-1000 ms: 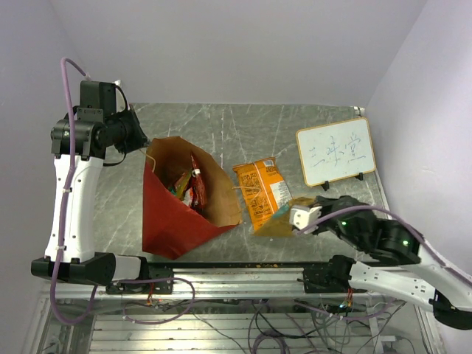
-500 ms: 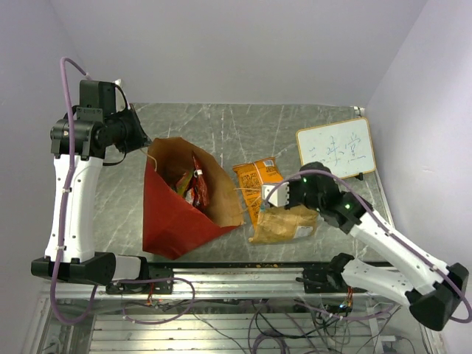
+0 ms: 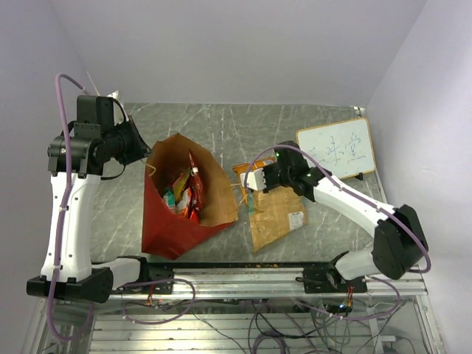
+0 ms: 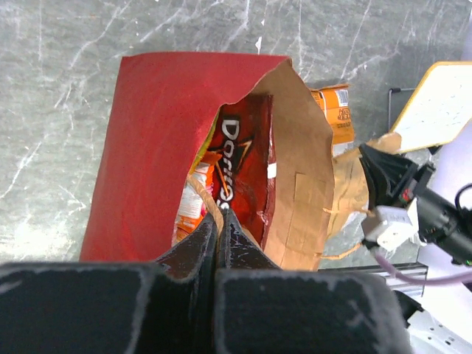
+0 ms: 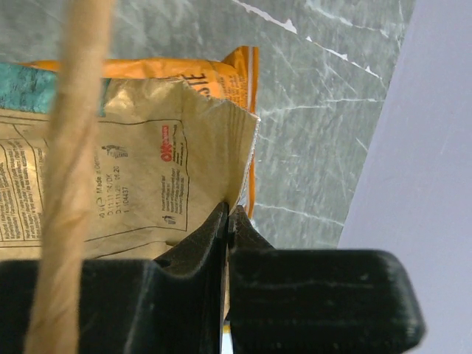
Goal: Take the snacks out of the paper bag
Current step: Place the snack at the center of the board, then adjust the paper bag at the center of the board.
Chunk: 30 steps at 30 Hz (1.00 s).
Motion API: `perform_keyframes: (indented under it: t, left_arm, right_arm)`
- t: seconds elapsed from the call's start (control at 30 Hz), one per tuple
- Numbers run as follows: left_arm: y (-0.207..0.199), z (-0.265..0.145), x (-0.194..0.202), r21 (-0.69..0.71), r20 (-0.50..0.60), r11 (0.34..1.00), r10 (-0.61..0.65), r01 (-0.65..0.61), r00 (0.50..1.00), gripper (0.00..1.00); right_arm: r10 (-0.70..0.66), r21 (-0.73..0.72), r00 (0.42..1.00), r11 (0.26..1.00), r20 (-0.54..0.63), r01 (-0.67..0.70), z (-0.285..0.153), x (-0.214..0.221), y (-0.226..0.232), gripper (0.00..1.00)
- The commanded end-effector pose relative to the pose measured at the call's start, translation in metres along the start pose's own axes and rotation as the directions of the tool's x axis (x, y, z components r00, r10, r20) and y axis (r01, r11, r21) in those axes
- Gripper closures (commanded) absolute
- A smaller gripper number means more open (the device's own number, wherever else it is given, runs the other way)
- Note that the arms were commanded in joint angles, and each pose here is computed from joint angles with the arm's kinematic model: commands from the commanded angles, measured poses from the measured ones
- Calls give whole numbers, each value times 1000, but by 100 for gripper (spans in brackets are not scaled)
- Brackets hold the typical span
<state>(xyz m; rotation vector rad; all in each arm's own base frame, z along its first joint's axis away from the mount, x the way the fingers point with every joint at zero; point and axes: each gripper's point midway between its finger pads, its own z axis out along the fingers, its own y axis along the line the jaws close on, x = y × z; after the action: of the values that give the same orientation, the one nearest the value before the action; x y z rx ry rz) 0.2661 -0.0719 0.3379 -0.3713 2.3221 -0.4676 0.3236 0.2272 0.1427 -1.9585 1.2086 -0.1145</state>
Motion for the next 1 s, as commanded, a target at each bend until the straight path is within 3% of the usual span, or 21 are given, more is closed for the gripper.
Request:
perform_keyframes:
  t: [0.0, 0.2, 0.37, 0.53, 0.67, 0.73, 0.83, 0.97]
  left_arm:
    - [-14, -6, -1, 73, 33, 997, -30, 28, 999, 93]
    - [-14, -6, 0, 74, 27, 997, -39, 37, 999, 93]
    - [-15, -9, -7, 72, 56, 997, -44, 40, 997, 93]
    - [-18, -3, -11, 87, 67, 995, -60, 54, 996, 93]
    - [-17, 1, -20, 74, 94, 996, -48, 41, 994, 93]
    - [-14, 6, -23, 52, 96, 998, -39, 34, 995, 93]
    - [-16, 14, -29, 45, 71, 999, -21, 18, 997, 93]
    - [-25, 16, -41, 66, 74, 998, -25, 20, 997, 93]
  right_arm:
    - [-71, 131, 995, 989, 68, 62, 10, -6, -56, 100]
    - [-85, 151, 995, 986, 59, 75, 39, 4, -67, 100]
    - [54, 312, 997, 948, 49, -67, 28, 7, -93, 55]
    - [344, 446, 939, 836, 30, -320, -19, 19, -107, 36]
    - [612, 515, 788, 656, 63, -551, -58, 30, -102, 32]
    - [717, 498, 679, 536, 157, -681, -69, 21, -100, 27]
    - [839, 381, 444, 317, 315, -868, -86, -7, -103, 25]
    - [872, 185, 247, 184, 422, -965, -107, -47, -106, 24]
